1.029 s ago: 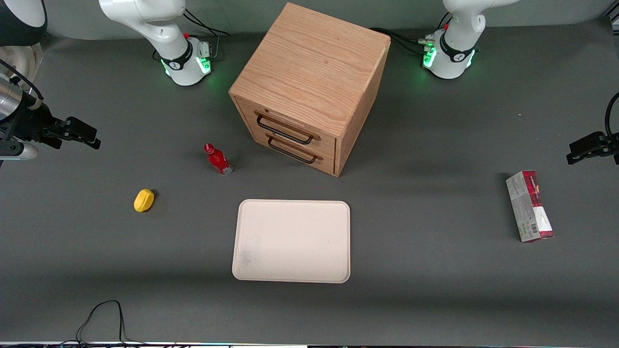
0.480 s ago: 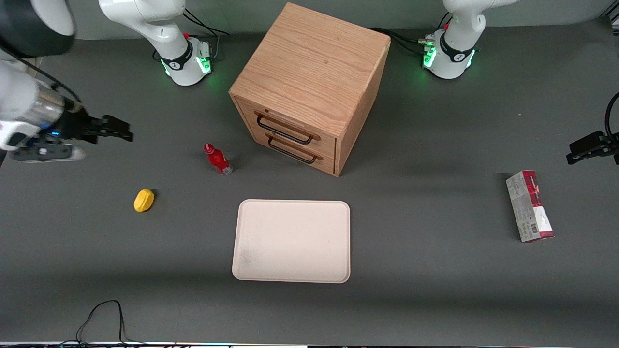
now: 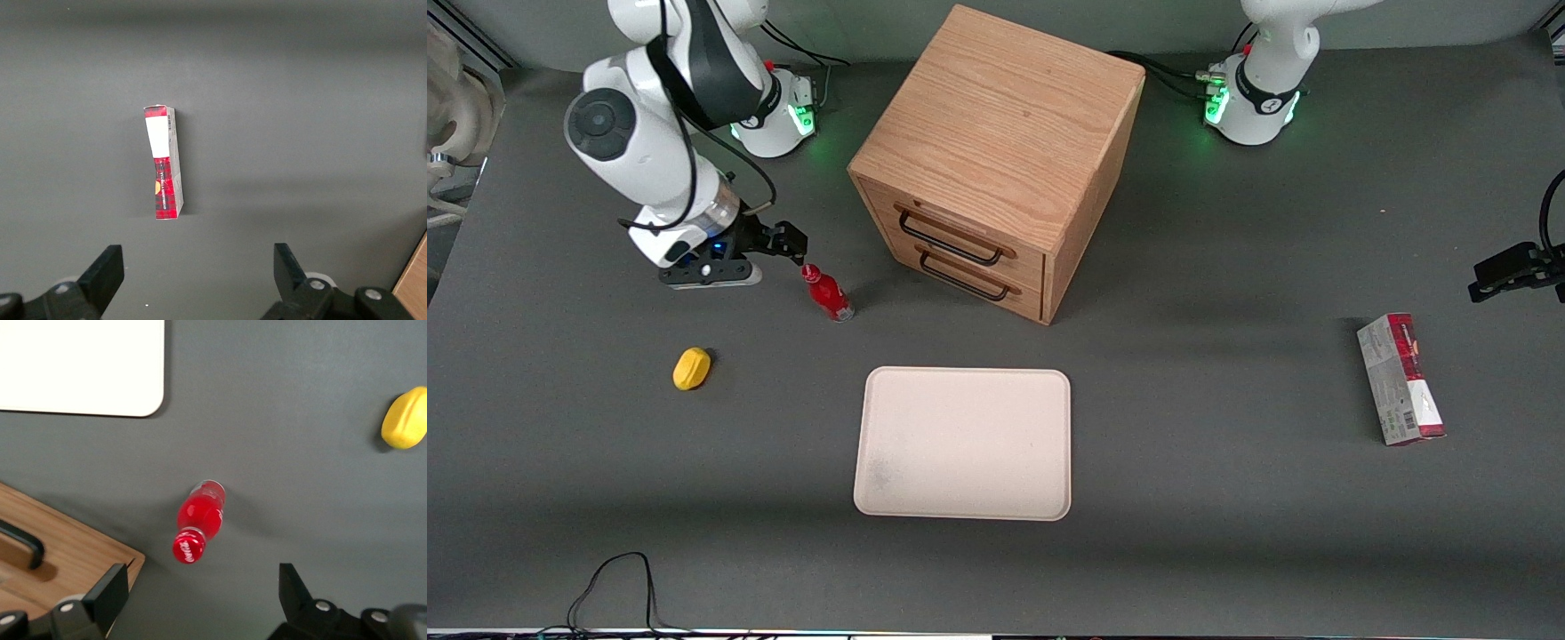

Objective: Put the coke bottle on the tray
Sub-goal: 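Move the right gripper down over the red Coca-Cola bottle, then close the right gripper around the bottle's cap end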

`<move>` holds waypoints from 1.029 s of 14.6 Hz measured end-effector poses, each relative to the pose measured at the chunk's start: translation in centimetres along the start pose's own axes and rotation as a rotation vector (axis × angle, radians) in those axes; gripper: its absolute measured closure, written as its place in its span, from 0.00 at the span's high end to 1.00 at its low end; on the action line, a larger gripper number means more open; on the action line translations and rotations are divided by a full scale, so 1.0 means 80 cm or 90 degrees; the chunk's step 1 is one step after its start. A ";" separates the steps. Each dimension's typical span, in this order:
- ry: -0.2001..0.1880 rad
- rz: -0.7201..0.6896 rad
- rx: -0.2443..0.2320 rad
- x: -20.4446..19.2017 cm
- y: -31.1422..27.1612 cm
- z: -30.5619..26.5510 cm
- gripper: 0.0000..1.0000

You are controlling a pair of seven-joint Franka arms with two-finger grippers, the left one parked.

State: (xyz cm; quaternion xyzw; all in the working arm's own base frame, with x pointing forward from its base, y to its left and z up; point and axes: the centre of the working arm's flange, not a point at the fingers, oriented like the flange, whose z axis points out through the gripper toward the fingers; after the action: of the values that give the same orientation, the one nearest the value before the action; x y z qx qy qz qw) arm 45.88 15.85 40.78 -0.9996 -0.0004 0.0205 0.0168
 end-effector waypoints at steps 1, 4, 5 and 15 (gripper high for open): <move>0.007 0.002 0.000 -0.006 0.004 0.013 1.00; 0.032 -0.001 0.004 -0.018 0.006 0.046 1.00; 0.041 -0.004 0.005 -0.022 0.005 0.055 1.00; 0.054 -0.017 0.010 -0.030 -0.016 0.101 0.99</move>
State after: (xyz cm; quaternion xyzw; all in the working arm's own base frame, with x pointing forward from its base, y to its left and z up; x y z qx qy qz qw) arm 43.16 17.43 32.86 -0.9994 -0.0131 -0.0219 0.0247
